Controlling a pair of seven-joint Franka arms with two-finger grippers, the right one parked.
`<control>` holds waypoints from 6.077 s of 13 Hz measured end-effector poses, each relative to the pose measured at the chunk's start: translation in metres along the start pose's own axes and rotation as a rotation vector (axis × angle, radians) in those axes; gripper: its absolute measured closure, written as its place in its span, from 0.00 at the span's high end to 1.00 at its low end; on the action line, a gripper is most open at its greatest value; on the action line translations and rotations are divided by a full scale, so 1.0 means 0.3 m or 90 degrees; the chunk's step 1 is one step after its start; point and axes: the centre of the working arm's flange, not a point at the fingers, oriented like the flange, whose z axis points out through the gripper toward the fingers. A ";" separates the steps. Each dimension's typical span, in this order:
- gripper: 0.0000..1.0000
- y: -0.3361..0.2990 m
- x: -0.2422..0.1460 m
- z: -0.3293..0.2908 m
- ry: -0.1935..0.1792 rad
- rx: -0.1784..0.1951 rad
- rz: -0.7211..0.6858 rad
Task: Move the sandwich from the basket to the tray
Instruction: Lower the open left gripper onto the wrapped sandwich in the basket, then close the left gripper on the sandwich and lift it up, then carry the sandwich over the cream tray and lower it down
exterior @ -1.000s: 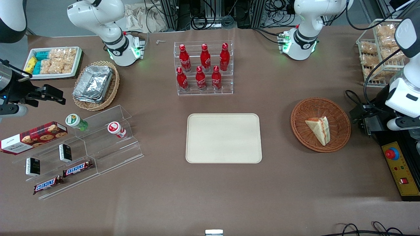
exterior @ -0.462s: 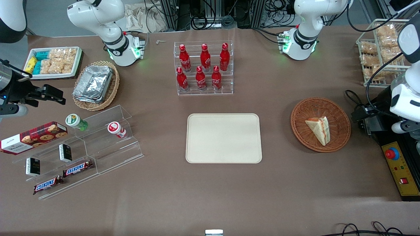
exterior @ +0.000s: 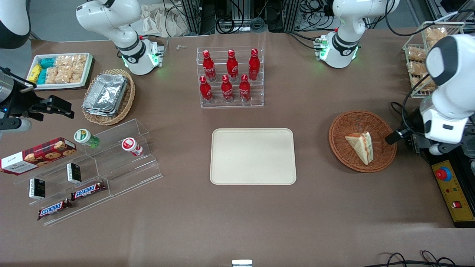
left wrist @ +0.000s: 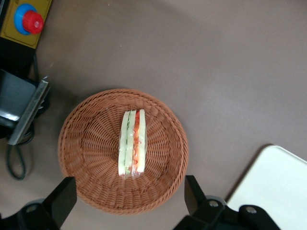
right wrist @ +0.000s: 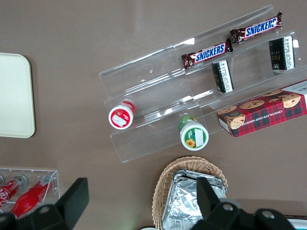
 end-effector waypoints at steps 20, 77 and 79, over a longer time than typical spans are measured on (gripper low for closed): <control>1.00 -0.069 -0.297 0.621 0.082 -0.061 0.098; 0.21 0.831 -0.647 0.788 0.020 -0.104 0.460; 0.21 0.833 -0.648 0.787 0.019 -0.105 0.440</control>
